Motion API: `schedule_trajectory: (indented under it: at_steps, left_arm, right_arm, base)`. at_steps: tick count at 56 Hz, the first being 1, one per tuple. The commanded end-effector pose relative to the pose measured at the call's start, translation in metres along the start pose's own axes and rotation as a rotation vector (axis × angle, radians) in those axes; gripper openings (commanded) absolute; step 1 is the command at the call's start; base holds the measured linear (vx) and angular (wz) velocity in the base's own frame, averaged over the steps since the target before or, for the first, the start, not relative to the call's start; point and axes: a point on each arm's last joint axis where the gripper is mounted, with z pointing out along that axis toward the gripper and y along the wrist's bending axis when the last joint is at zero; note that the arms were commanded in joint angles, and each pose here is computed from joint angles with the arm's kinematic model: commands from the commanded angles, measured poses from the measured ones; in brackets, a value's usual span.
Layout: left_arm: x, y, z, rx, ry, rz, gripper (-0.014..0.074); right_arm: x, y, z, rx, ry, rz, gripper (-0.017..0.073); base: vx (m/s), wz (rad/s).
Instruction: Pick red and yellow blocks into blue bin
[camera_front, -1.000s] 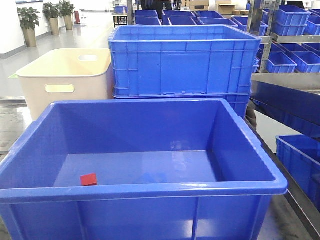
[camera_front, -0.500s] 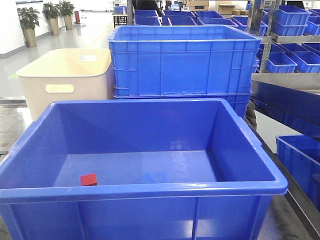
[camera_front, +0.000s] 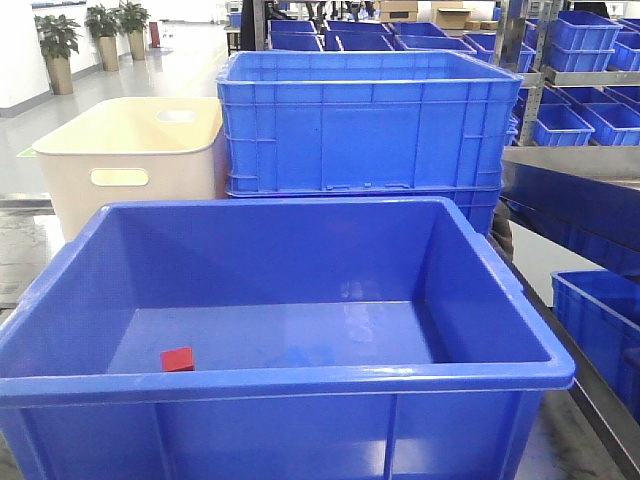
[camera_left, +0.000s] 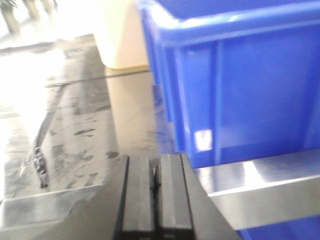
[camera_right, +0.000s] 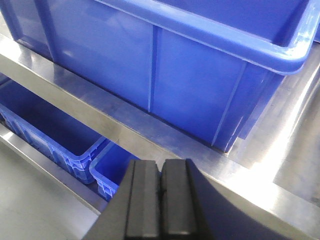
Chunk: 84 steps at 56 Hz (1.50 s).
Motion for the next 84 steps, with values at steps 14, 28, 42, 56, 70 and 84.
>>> schedule_trajectory:
  at_steps: [14,28,42,56,70,84]
  left_arm:
    - [0.032,0.001,0.006,-0.066,-0.212,-0.107,-0.0003]
    - [0.034,0.001,0.006,-0.068,-0.212,-0.107,-0.0003]
    - [0.033,0.001,0.006,-0.07,-0.222,-0.116,-0.0003]
    - [0.033,0.001,0.006,-0.069,-0.224,-0.126,-0.0003]
    - [0.034,0.001,0.006,-0.068,-0.219,-0.134,-0.0003]
    - [0.033,0.001,0.006,-0.068,-0.219,-0.134,0.0]
  right_arm:
    - [-0.013,-0.002,-0.005,0.021,-0.086,0.003,-0.001]
    - [-0.013,-0.002,-0.005,0.022,-0.087,0.003,-0.001]
    - [-0.013,-0.002,-0.005,0.022,-0.087,0.003,-0.001]
    - [-0.013,-0.002,-0.005,0.022,-0.088,0.003,-0.001]
    - [-0.013,-0.002,-0.005,0.022,-0.088,0.003,-0.001]
    - [-0.013,-0.002,-0.005,0.022,-0.088,0.003,-0.001]
  base:
    - [0.0,0.0]
    - [0.0,0.0]
    - [0.0,0.0]
    - [0.0,0.0]
    - [0.0,0.0]
    - [0.0,0.0]
